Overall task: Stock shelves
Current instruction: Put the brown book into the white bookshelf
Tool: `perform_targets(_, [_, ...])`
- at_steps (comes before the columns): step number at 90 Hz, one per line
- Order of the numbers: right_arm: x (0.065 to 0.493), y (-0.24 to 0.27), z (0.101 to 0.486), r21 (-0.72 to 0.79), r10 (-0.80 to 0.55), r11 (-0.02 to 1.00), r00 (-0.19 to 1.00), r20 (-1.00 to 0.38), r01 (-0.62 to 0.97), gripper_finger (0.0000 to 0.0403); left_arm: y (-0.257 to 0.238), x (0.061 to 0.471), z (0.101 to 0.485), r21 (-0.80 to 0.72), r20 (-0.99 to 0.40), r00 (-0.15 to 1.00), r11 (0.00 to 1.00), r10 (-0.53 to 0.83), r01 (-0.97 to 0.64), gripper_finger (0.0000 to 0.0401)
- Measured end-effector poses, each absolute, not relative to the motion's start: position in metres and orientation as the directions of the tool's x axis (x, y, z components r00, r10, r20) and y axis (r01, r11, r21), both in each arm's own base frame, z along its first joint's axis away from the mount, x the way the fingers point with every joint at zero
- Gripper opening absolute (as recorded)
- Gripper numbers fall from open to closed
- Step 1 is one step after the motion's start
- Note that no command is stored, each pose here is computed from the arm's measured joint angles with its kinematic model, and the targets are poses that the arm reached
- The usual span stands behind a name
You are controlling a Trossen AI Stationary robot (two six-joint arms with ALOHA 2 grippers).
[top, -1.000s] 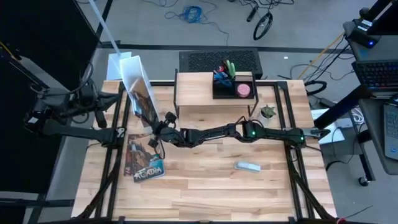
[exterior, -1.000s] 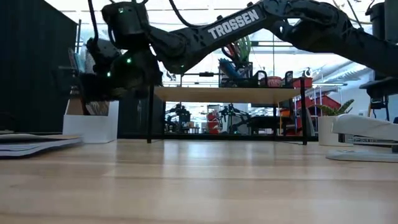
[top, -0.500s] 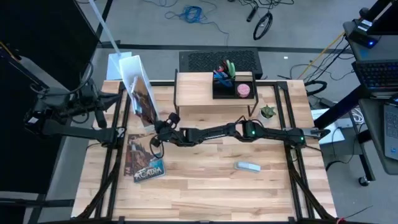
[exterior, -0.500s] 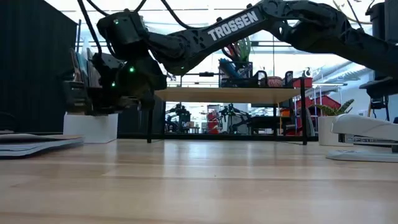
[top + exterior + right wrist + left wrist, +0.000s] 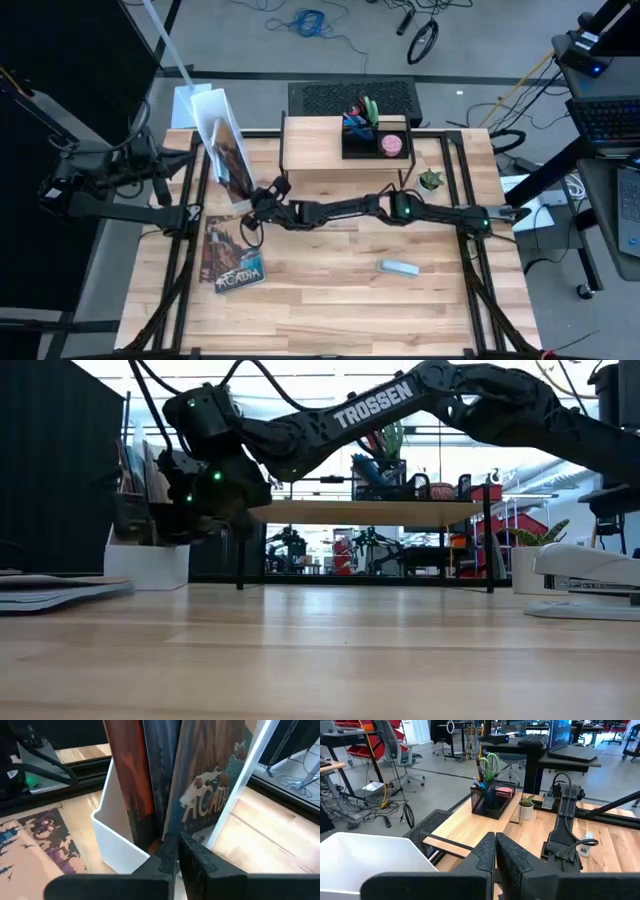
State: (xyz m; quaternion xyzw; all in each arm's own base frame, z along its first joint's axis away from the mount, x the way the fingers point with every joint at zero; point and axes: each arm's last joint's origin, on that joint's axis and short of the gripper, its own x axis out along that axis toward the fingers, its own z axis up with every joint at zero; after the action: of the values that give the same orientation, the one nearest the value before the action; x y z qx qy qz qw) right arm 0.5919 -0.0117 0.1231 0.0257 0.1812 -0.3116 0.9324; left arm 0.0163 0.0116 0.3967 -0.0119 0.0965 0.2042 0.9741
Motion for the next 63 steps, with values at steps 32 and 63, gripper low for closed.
perform_targets(32, [0.584, 0.027, 0.162, -0.194, -0.578, 0.815, 0.746, -0.332, 0.545, 0.0000, 0.012, 0.016, 0.397, 0.017, -0.194, 0.898, 0.916, 0.396, -0.400, 0.0000])
perform_targets(63, [0.575, 0.043, 0.204, -0.273, -0.573, 0.818, 0.761, -0.304, 0.506, 0.0000, 0.011, 0.017, 0.397, 0.005, -0.189, 0.915, 0.932, 0.358, -0.363, 0.0000])
